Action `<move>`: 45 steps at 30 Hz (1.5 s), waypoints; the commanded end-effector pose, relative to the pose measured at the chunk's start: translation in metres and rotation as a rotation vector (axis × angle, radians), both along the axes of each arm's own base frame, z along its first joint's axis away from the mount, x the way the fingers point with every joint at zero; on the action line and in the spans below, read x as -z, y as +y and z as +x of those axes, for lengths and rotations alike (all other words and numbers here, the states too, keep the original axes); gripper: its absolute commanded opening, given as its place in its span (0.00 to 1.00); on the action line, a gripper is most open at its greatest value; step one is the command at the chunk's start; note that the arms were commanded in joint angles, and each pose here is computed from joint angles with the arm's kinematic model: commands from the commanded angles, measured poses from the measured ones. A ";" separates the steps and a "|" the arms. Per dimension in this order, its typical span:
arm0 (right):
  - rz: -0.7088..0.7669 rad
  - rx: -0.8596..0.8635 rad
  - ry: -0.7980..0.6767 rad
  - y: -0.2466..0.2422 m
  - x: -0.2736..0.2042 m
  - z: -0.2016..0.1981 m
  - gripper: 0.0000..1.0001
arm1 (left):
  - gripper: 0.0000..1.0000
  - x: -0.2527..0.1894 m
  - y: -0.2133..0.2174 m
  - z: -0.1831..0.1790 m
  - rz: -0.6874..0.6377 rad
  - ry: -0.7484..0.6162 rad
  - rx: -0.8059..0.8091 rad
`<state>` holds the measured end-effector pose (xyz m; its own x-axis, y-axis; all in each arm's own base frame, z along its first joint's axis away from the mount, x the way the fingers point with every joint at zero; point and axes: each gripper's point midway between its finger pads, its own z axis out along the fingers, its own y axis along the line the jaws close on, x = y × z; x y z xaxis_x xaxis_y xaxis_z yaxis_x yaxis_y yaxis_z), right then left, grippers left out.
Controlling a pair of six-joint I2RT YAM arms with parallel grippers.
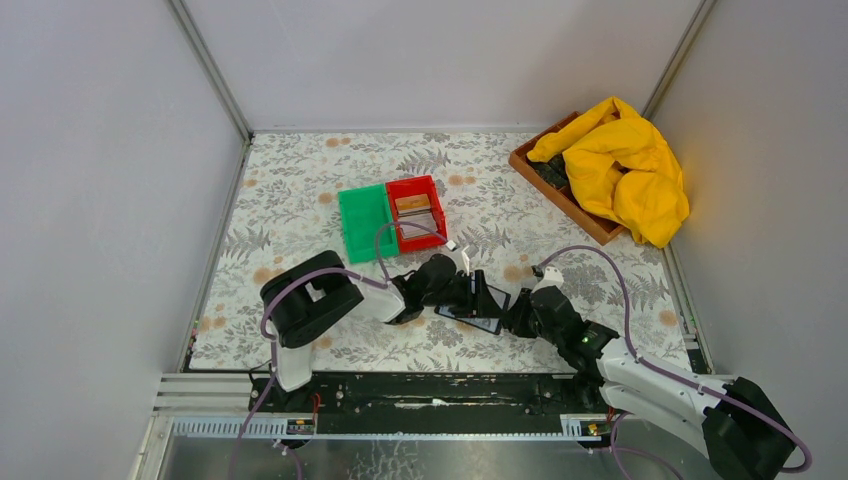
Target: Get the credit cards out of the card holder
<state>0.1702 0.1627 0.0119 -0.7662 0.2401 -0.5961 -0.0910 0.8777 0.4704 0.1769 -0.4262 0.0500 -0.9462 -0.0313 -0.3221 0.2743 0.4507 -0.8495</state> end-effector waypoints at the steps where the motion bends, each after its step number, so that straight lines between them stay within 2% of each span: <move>1: -0.020 0.036 0.047 -0.007 0.008 -0.005 0.14 | 0.58 -0.008 0.003 -0.001 -0.032 -0.030 0.035; 22: -0.027 0.057 0.060 -0.010 0.010 -0.006 0.12 | 0.59 -0.004 0.049 0.020 -0.014 -0.035 -0.027; 27: -0.027 0.059 0.060 -0.010 0.010 -0.006 0.12 | 0.56 0.002 0.056 0.026 0.011 -0.029 -0.054; 29: -0.027 0.060 0.060 -0.010 0.010 -0.006 0.12 | 0.51 0.003 0.057 0.027 0.014 -0.032 -0.059; 34: -0.029 0.055 0.064 -0.009 0.011 -0.006 0.12 | 0.31 0.005 0.057 0.030 0.017 -0.026 -0.067; 40: -0.027 0.053 0.064 -0.009 0.011 -0.006 0.11 | 0.26 0.008 0.060 0.033 0.015 -0.016 -0.095; 45: -0.026 0.050 0.064 -0.008 0.011 -0.006 0.11 | 0.13 0.010 0.061 0.034 0.010 -0.012 -0.094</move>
<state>0.1698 0.1613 0.0101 -0.7708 0.2836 -0.5705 -0.0391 0.8728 0.4866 0.2046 -0.3645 0.0351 -0.9460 -0.0965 -0.3093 0.2209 0.5063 -0.8336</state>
